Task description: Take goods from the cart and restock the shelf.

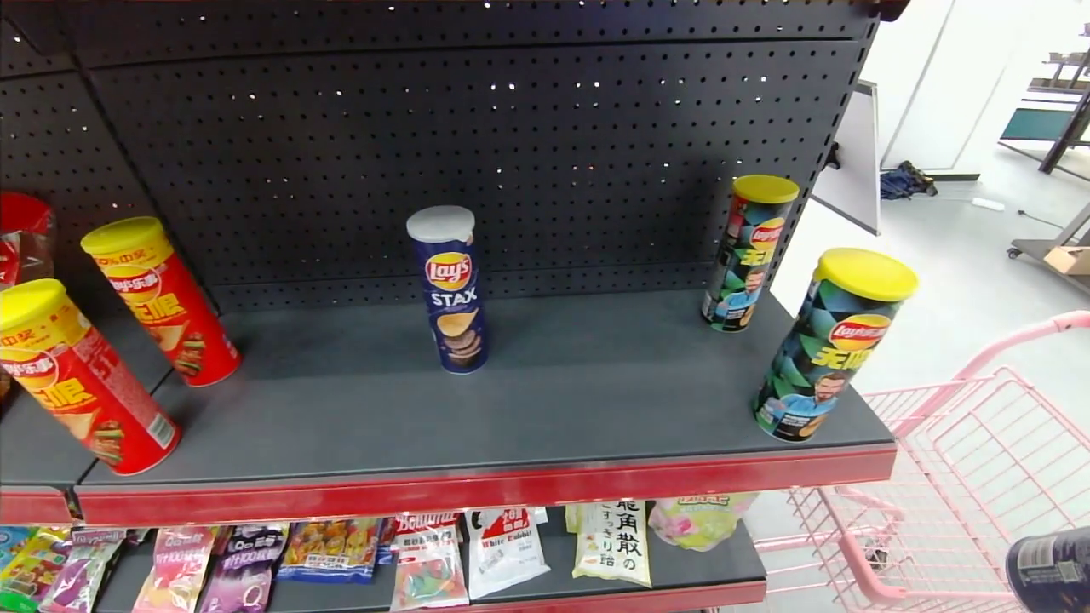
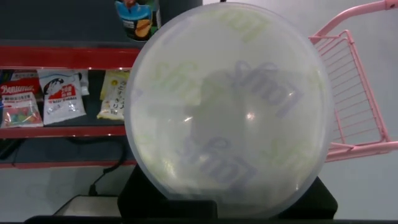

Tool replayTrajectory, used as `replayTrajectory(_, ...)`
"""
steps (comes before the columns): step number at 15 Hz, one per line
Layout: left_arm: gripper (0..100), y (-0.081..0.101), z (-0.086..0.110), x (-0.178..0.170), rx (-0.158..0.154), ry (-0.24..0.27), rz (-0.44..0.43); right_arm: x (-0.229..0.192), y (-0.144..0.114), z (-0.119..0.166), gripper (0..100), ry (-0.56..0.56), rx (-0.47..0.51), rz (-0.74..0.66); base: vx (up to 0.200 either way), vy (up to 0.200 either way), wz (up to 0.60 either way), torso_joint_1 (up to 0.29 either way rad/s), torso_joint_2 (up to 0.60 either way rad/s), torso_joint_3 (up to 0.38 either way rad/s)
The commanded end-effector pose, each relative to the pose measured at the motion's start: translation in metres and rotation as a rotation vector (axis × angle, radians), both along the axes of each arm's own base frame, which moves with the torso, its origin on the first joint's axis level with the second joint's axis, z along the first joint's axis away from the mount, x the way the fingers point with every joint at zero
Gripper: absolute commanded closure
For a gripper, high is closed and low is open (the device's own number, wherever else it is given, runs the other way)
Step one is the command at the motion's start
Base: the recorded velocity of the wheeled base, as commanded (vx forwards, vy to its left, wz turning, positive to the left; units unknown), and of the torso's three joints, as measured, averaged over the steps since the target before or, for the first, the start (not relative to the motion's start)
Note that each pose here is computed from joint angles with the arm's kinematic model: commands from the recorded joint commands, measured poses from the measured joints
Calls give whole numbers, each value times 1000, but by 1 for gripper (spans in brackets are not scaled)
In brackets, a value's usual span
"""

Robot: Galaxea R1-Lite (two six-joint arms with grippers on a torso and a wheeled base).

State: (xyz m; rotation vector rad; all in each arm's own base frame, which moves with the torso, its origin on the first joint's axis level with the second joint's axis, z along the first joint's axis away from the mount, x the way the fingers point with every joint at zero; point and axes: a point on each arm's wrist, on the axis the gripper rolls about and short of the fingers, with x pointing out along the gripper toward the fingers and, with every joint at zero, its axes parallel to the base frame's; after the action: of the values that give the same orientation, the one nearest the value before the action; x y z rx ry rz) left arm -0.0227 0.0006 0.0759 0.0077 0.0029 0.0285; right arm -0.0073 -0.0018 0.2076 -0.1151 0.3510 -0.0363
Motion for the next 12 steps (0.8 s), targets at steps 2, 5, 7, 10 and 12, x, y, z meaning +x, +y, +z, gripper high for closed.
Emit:
replayTrajectory(2,0,0,0,0,0,2,1,-5,0,-4,100,-18,0,1,0,200,0,5,0,0)
replayTrajectory(5,0,0,0,0,0,2,1,-5,0,-4,100,-21,5,6,0,200,0,-1,2,-1)
replayTrajectory(7,0,0,0,0,0,2,1,-8,0,-6,100,-32,6,5,0,200,0,-2,0,0)
replayTrajectory(10,0,0,0,0,0,2,1,-17,0,-13,100,-59,5,7,0,67,0,1,-1,1)
replayTrajectory(12,0,0,0,0,0,2,1,-21,0,-18,100,-73,5,12,0,0,0,0,0,0)
